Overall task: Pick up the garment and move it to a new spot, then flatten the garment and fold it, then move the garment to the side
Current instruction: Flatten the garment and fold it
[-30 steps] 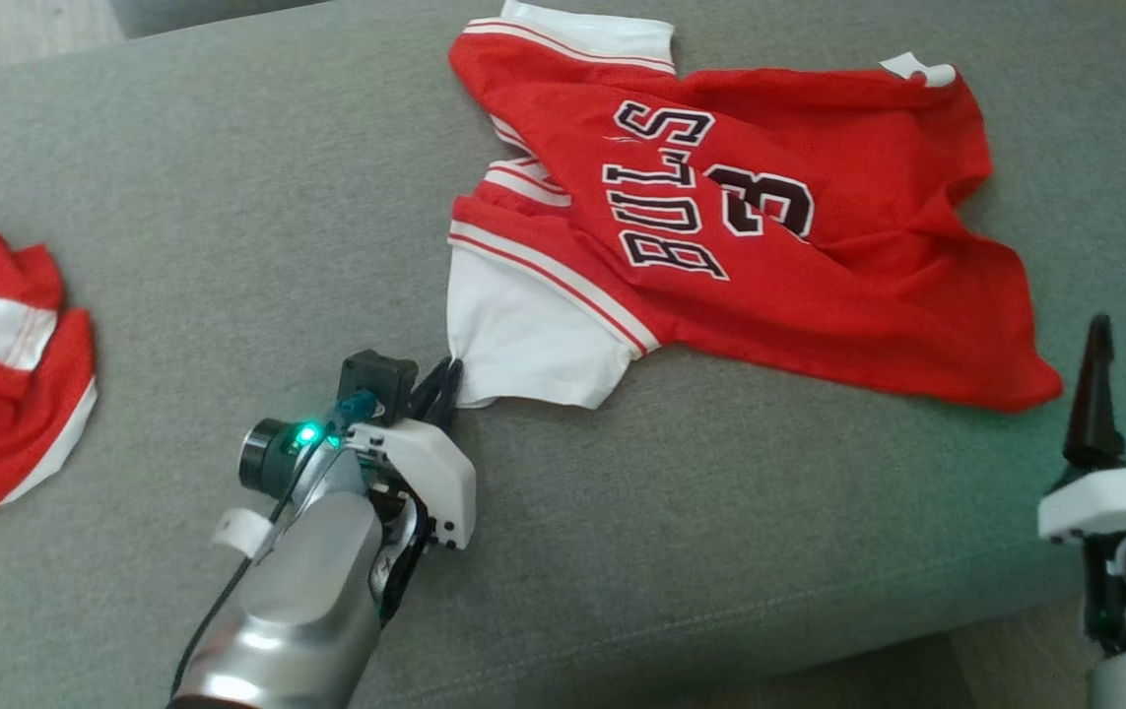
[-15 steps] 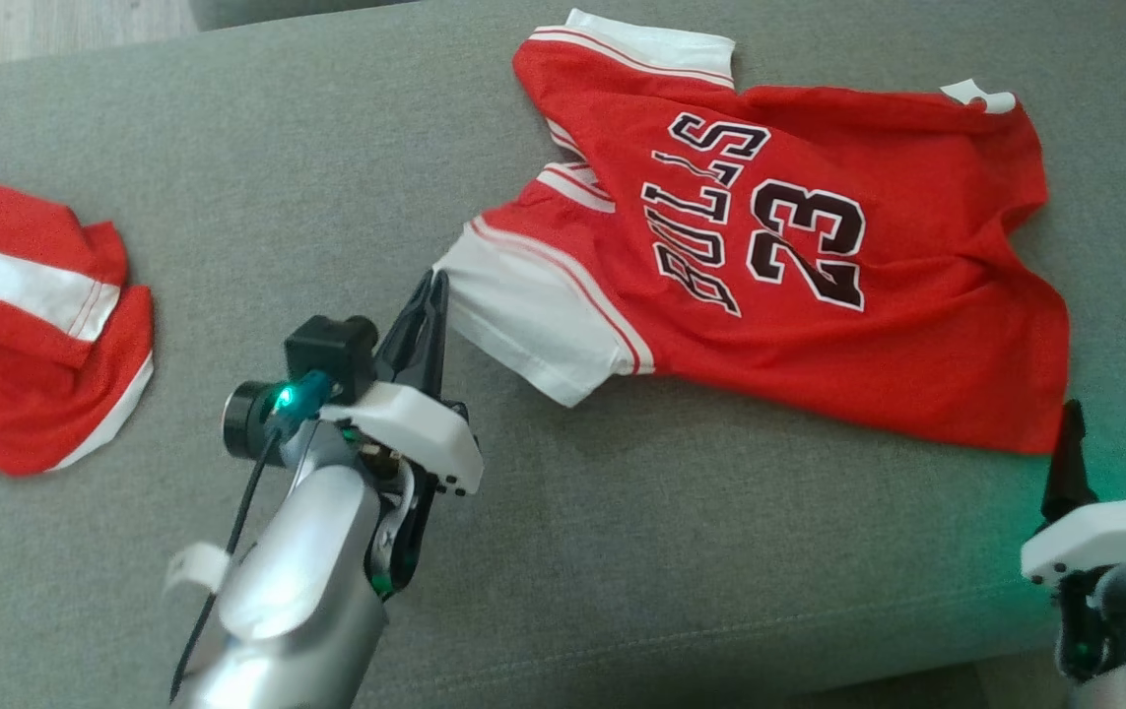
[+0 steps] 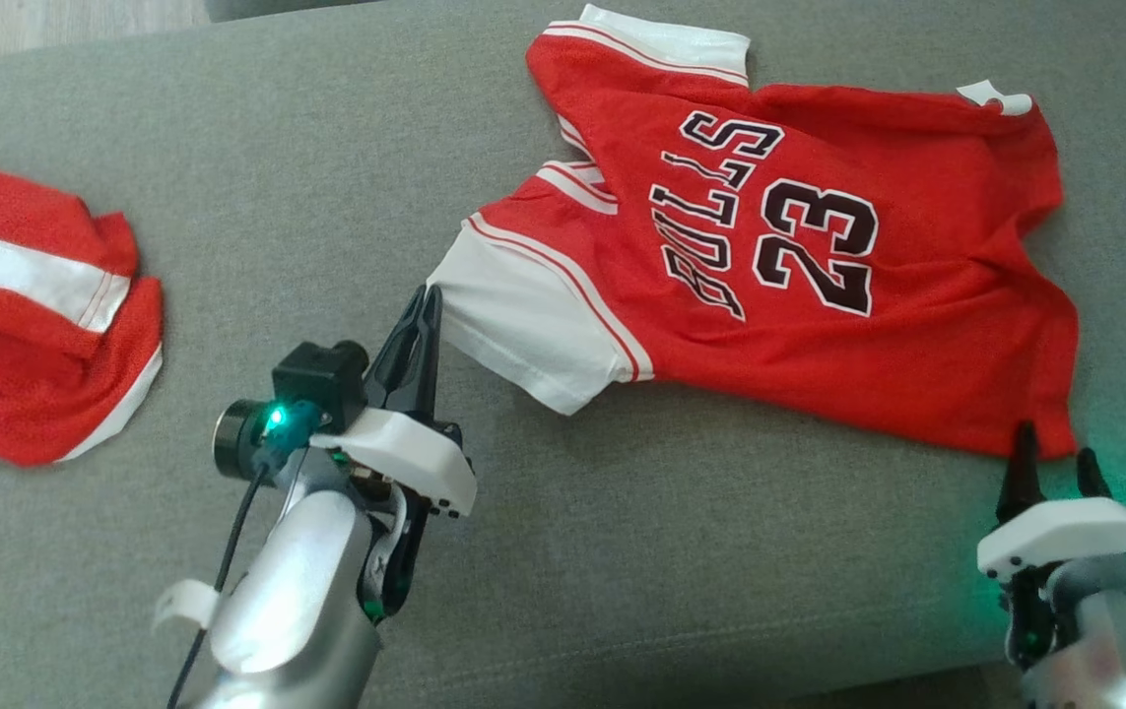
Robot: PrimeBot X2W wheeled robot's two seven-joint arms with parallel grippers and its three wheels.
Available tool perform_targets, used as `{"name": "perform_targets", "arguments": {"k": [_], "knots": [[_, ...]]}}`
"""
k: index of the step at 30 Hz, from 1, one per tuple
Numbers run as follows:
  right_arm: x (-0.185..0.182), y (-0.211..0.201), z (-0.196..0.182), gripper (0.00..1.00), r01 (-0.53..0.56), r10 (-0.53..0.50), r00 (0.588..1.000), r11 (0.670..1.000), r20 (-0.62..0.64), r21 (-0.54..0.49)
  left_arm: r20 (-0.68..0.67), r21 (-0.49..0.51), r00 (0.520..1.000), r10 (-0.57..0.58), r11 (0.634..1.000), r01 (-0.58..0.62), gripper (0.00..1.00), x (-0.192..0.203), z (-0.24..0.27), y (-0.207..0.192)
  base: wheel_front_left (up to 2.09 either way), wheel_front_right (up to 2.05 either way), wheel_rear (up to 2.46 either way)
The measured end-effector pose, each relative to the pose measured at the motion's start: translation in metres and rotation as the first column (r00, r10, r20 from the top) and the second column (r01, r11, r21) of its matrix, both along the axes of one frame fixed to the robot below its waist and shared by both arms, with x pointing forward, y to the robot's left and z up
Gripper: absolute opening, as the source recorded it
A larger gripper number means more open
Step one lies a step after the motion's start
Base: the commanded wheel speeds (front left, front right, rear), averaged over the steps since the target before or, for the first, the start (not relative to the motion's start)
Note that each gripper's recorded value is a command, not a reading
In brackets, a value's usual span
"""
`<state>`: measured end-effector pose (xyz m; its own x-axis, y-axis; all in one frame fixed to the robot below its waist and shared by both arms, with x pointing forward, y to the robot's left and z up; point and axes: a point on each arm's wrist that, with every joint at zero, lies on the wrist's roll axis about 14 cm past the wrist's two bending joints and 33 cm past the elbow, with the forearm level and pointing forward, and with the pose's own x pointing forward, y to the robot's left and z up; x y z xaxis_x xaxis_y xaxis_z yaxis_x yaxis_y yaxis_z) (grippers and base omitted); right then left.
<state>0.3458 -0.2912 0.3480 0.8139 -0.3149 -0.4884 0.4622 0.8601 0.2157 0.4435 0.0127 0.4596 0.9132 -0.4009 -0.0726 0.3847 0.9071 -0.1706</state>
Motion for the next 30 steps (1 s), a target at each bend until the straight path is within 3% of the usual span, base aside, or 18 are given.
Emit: {"name": "perform_targets", "arguments": {"k": [2, 3, 4, 5, 11, 16, 23, 30], "knots": [[0.003, 0.000, 0.000, 1.00, 0.005, -0.005, 1.000, 1.000, 0.008, 0.001, 0.000, -0.002, 1.000, 0.002, 1.000, -0.002, 0.00, 0.001, 0.000, 0.001, 0.00, 0.00, 0.00], [0.006, 0.001, 0.000, 0.95, 0.006, -0.006, 1.000, 1.000, 0.012, 0.003, 0.000, -0.003, 1.000, 0.004, 1.000, -0.004, 0.00, 0.001, 0.000, 0.002, 0.00, 0.00, 0.00], [0.008, 0.001, 0.001, 0.36, 0.007, -0.008, 1.000, 1.000, 0.017, 0.006, 0.000, -0.003, 1.000, 0.006, 1.000, -0.006, 0.00, 0.001, 0.000, 0.002, 0.00, 0.00, 0.00], [0.010, 0.002, 0.002, 0.00, 0.010, -0.010, 1.000, 1.000, 0.024, 0.009, -0.001, -0.003, 1.000, 0.007, 1.000, -0.007, 0.00, 0.001, 0.000, 0.003, 0.00, 0.00, 0.00], [0.032, 0.009, 0.025, 0.00, -0.022, 0.024, 0.992, 1.000, 0.121, -0.015, 0.027, -0.026, 0.999, 0.032, 0.999, -0.031, 0.00, 0.004, 0.012, 0.009, 0.00, 0.00, 0.00], [0.068, 0.017, 0.094, 0.00, -0.078, 0.108, 0.937, 0.992, 0.332, -0.103, 0.088, -0.155, 0.996, 0.033, 0.988, -0.019, 0.00, 0.005, 0.049, 0.010, 0.00, 0.00, 0.00], [0.095, 0.041, 0.232, 0.00, -0.115, 0.250, 0.741, 0.962, 0.623, -0.249, 0.273, -0.363, 0.955, 0.116, 0.932, -0.009, 0.00, 0.009, 0.148, 0.025, 0.00, 0.00, 0.00], [0.077, 0.064, 0.360, 0.00, -0.062, 0.374, 0.501, 0.915, 0.781, -0.398, 0.514, -0.485, 0.833, 0.203, 0.870, 0.087, 0.00, -0.012, 0.270, 0.041, 0.00, 0.00, 0.00]]}}
